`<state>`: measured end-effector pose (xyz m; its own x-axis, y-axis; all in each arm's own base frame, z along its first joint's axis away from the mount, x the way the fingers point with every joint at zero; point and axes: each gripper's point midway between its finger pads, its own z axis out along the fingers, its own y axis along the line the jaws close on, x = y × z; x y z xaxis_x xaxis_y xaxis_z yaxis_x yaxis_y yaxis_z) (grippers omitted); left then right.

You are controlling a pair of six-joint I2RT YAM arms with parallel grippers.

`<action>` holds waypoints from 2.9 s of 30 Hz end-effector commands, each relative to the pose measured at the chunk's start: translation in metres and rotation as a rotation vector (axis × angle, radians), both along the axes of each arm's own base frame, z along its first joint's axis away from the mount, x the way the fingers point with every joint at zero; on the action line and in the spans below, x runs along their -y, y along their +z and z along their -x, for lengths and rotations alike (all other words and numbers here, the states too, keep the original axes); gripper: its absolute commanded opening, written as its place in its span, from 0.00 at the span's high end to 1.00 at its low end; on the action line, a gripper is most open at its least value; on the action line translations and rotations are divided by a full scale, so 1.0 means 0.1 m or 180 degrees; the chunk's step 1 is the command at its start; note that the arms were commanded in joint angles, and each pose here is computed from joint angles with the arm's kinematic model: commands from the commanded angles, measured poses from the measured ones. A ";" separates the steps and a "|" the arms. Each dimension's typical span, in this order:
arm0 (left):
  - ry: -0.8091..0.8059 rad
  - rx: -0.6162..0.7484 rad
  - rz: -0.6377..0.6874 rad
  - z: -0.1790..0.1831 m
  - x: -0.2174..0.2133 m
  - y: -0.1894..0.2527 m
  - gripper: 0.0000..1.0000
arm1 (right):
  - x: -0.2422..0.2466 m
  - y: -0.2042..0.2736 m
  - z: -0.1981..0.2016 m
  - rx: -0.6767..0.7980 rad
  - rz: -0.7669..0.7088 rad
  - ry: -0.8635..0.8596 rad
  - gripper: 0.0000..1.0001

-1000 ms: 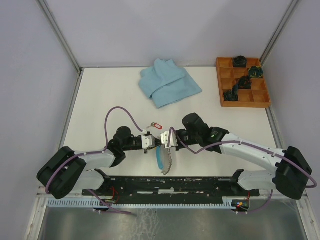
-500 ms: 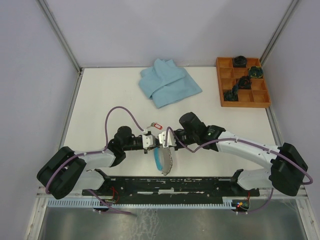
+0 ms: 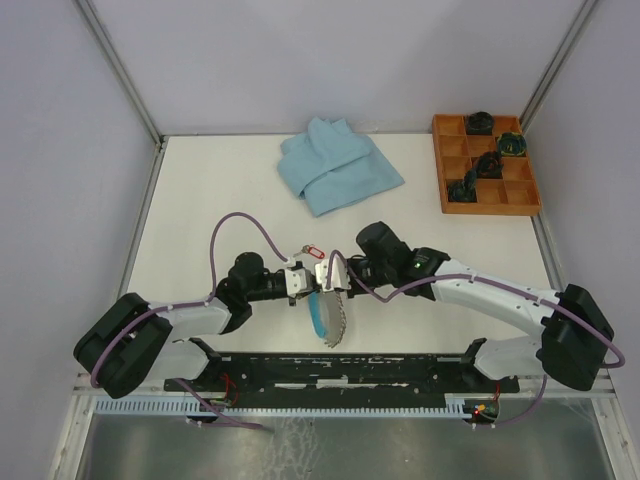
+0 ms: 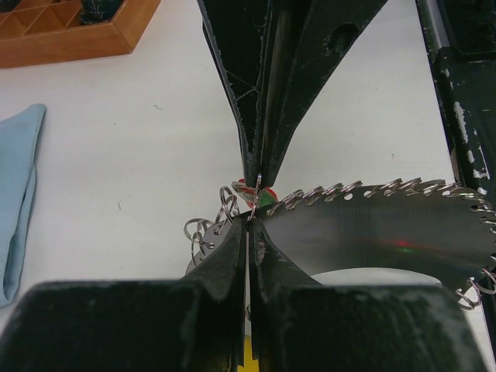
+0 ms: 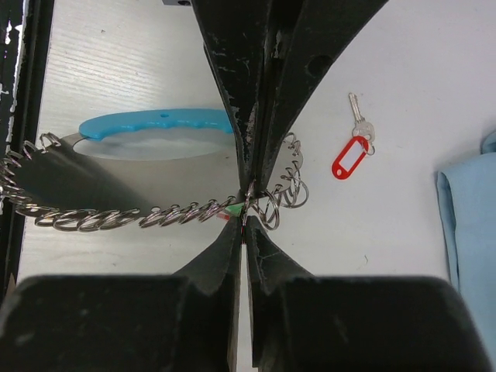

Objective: Put the keys on the keyring

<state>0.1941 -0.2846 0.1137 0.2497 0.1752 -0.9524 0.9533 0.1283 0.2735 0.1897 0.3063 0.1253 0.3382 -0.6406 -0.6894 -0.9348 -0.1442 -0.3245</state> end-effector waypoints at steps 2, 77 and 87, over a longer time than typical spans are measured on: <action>0.0010 0.0415 0.0315 -0.08 0.07 0.38 0.97 | -0.05 0.32 0.00 0.0159 -0.0196 0.0011 0.86; 0.1636 0.0364 0.0709 -0.51 -0.61 0.49 0.97 | 0.14 -0.85 0.34 -0.1055 -0.0013 -0.2361 0.74; 0.1629 0.0355 0.0717 -0.52 -0.60 0.49 0.97 | 0.13 -0.92 0.39 -0.1124 0.0044 -0.2306 0.77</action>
<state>0.2415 -0.2242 0.1332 0.2116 0.1642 -0.9635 0.7497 0.6052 0.2678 0.1468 0.2799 0.0255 -0.4204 -0.6505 -0.6326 -0.8391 0.5440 -0.0017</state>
